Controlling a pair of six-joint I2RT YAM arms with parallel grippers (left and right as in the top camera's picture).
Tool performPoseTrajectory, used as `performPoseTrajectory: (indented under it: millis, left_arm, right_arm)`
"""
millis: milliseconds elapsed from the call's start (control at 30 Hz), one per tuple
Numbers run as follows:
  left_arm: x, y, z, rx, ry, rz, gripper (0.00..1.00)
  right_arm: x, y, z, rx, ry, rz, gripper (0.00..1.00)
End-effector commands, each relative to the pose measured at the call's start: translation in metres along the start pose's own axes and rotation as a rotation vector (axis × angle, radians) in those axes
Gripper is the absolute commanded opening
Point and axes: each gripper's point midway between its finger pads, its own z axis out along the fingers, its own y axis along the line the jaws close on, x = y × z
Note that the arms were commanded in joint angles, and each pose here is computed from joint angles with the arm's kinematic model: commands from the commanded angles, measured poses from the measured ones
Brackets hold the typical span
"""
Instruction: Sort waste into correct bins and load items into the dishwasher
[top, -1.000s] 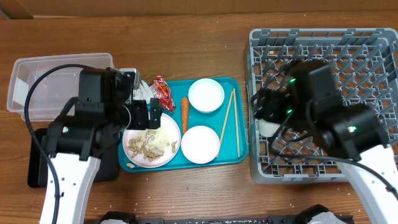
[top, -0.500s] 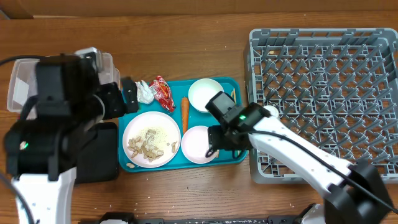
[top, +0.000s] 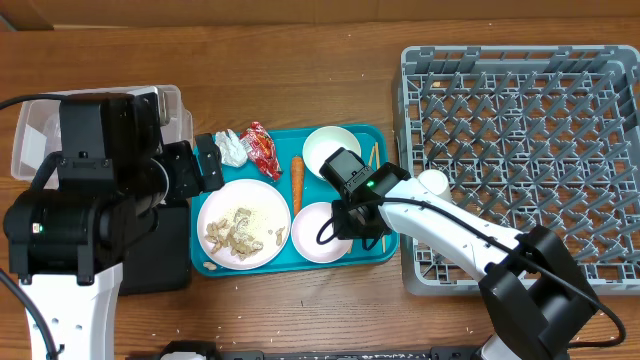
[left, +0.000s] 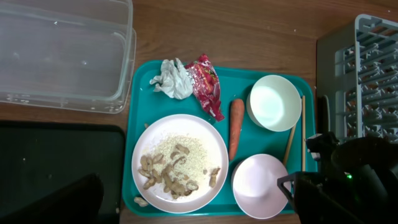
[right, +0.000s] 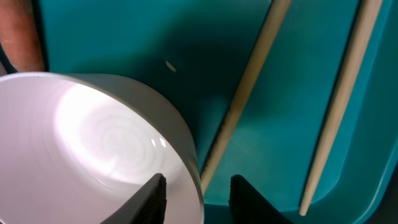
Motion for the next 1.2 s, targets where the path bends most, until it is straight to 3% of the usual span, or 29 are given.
performPoseTrajectory:
  millis: [0,100,267,467,700,800,1000,1167]
  left_arm:
    - [-0.004,0.002,0.002,-0.012,-0.002,-0.021,1.00]
    - [-0.004,0.002,0.004,-0.014,0.006,-0.021,1.00]
    - [-0.004,0.003,0.008,-0.018,0.017,-0.022,1.00]
    - [-0.004,0.003,0.015,-0.023,0.036,-0.023,1.00]
    - [-0.004,0.004,0.024,-0.030,0.063,-0.026,1.00]
    - [-0.004,0.004,0.028,-0.033,0.075,-0.026,1.00]
    - [-0.003,0.005,0.037,-0.041,0.102,-0.028,1.00]
    - [-0.003,0.006,0.045,-0.047,0.124,-0.030,1.00]
  right_arm:
    - [-0.001,-0.002,0.004,0.011,-0.014,0.029,0.23]
    - [0.002,-0.006,0.009,0.017,-0.014,0.052,0.05]
    - [-0.005,-0.005,-0.013,0.020,-0.056,0.050,0.04]
    - [-0.029,-0.012,-0.100,0.042,-0.273,0.056,0.04]
    - [-0.052,-0.129,-0.242,0.495,-0.830,0.382,0.04]
    - [-0.053,-0.166,-0.279,0.696,-0.986,0.448,0.04]
    - [-0.063,-0.221,-0.297,0.974,-1.028,0.547,0.04]
    - [-0.074,-0.269,-0.282,1.121,-0.944,0.646,0.04]
